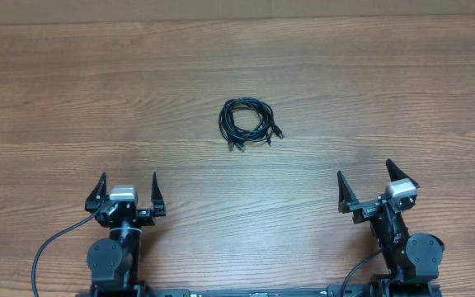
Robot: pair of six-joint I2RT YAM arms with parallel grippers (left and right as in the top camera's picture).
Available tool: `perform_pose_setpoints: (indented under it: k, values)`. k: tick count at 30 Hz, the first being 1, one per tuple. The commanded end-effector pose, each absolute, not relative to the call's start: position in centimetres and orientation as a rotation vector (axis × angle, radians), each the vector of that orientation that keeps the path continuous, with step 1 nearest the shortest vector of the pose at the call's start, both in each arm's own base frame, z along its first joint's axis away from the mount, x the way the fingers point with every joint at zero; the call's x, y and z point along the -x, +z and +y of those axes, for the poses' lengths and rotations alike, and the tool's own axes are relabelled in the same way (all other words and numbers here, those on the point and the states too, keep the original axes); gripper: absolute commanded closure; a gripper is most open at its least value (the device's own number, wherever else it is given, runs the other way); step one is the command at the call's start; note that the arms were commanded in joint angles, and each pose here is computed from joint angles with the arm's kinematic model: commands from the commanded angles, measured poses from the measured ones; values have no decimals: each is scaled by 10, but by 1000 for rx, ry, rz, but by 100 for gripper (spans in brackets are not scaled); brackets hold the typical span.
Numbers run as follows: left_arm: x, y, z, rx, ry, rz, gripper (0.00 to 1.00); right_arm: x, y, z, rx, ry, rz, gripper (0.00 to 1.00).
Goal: Untangle cables
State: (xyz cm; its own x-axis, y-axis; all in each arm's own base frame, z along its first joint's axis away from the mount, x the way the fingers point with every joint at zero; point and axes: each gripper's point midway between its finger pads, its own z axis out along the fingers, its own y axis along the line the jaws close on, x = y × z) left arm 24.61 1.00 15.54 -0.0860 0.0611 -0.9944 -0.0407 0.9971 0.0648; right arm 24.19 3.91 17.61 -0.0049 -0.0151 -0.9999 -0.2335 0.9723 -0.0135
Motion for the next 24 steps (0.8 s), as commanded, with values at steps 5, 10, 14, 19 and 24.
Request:
perform_pose_setpoints:
  k: [5, 10, 14, 19, 24]
  values:
    - [-246, 156, 10, -32, 97, 1649, 0, -242, 175, 38, 191, 171, 1564, 0]
    - [-246, 156, 10, -32, 97, 1649, 0, -242, 175, 38, 191, 171, 1564, 0]
    - [-246, 156, 10, -32, 97, 1649, 0, -242, 175, 38, 191, 171, 1564, 0]
    - [-247, 170, 10, -32, 96, 1591, 1, -242, 175, 37, 189, 168, 1564, 0]
    - [-246, 156, -1, -62, 28, 1645, 0, -243, 175, 32, 163, 141, 1566, 0]
